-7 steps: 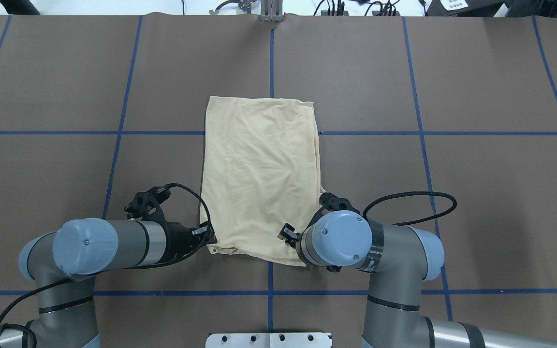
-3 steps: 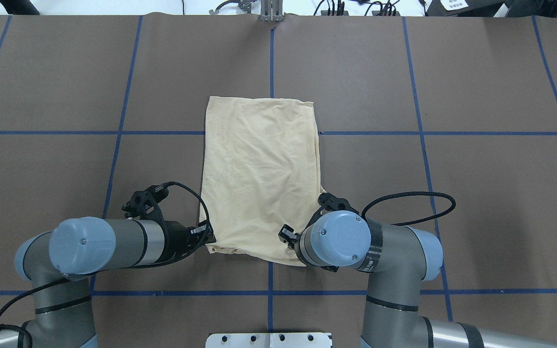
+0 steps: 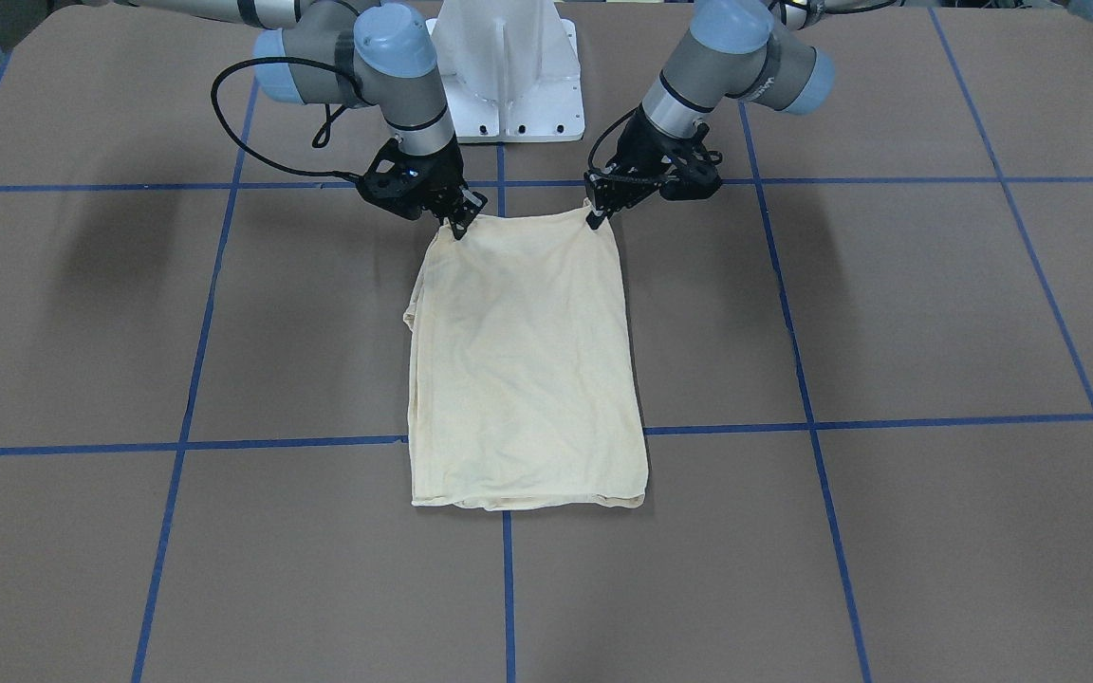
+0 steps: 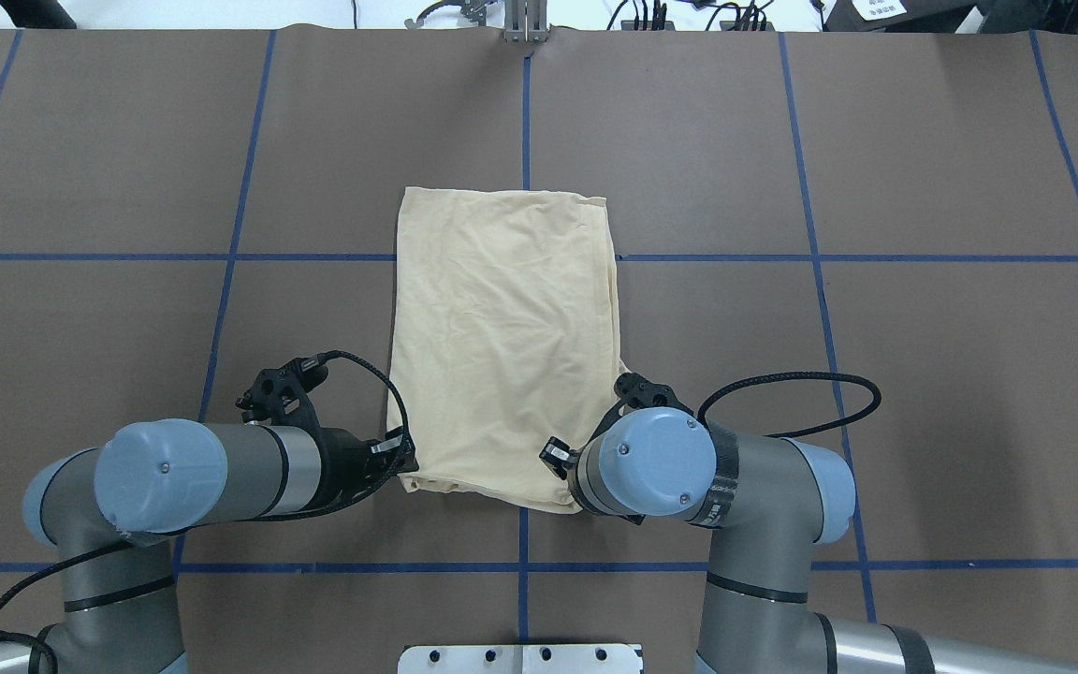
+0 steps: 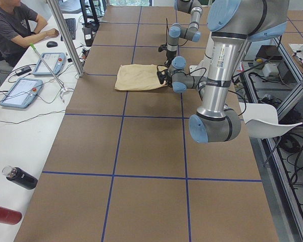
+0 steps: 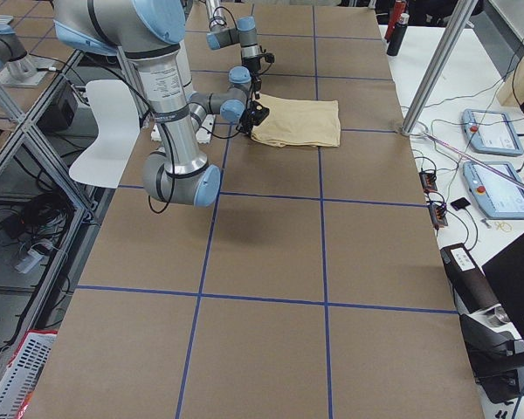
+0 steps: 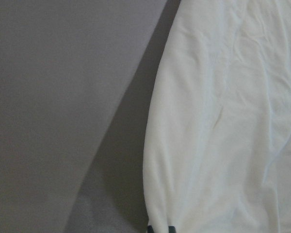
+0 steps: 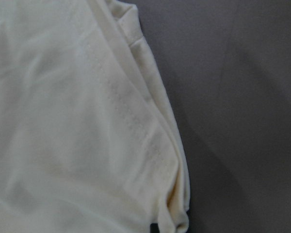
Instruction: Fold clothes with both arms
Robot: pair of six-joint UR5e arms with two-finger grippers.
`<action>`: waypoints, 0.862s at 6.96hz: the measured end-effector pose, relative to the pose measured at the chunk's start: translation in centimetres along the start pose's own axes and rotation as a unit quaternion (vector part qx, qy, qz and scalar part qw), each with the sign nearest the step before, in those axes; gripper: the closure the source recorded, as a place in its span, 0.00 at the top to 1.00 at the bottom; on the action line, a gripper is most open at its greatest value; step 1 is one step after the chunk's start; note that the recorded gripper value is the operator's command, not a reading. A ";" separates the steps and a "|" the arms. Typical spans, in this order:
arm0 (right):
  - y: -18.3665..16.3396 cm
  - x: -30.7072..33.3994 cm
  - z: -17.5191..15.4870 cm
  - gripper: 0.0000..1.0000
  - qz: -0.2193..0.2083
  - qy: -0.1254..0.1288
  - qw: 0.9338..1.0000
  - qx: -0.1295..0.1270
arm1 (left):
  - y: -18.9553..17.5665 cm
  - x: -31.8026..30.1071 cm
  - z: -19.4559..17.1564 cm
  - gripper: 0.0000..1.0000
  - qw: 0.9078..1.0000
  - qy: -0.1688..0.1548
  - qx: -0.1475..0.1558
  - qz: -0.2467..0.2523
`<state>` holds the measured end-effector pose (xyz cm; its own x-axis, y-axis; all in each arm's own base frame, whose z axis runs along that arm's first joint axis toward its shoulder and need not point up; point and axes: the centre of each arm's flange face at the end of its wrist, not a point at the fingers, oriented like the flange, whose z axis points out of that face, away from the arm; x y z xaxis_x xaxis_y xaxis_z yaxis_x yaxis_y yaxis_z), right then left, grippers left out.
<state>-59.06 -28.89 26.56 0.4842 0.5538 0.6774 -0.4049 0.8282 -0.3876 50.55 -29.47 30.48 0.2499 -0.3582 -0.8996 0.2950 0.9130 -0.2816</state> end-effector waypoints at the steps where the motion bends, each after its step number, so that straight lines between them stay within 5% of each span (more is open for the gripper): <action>1: 0.0 -0.1 -0.1 0.00 0.002 -0.001 1.000 -0.001 | 0.1 0.1 0.0 0.00 1.000 0.000 0.000 0.000; 6: -0.6 1.6 -4.6 0.00 -0.002 -0.029 0.999 -0.027 | 0.6 0.3 0.0 0.00 1.000 0.002 -0.005 0.002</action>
<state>-54.53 -28.12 25.00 0.4386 0.5465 0.7134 -0.3609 0.8341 -0.4171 50.79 -29.05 30.01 0.2466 -0.3543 -0.9020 0.2851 0.9161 -0.2818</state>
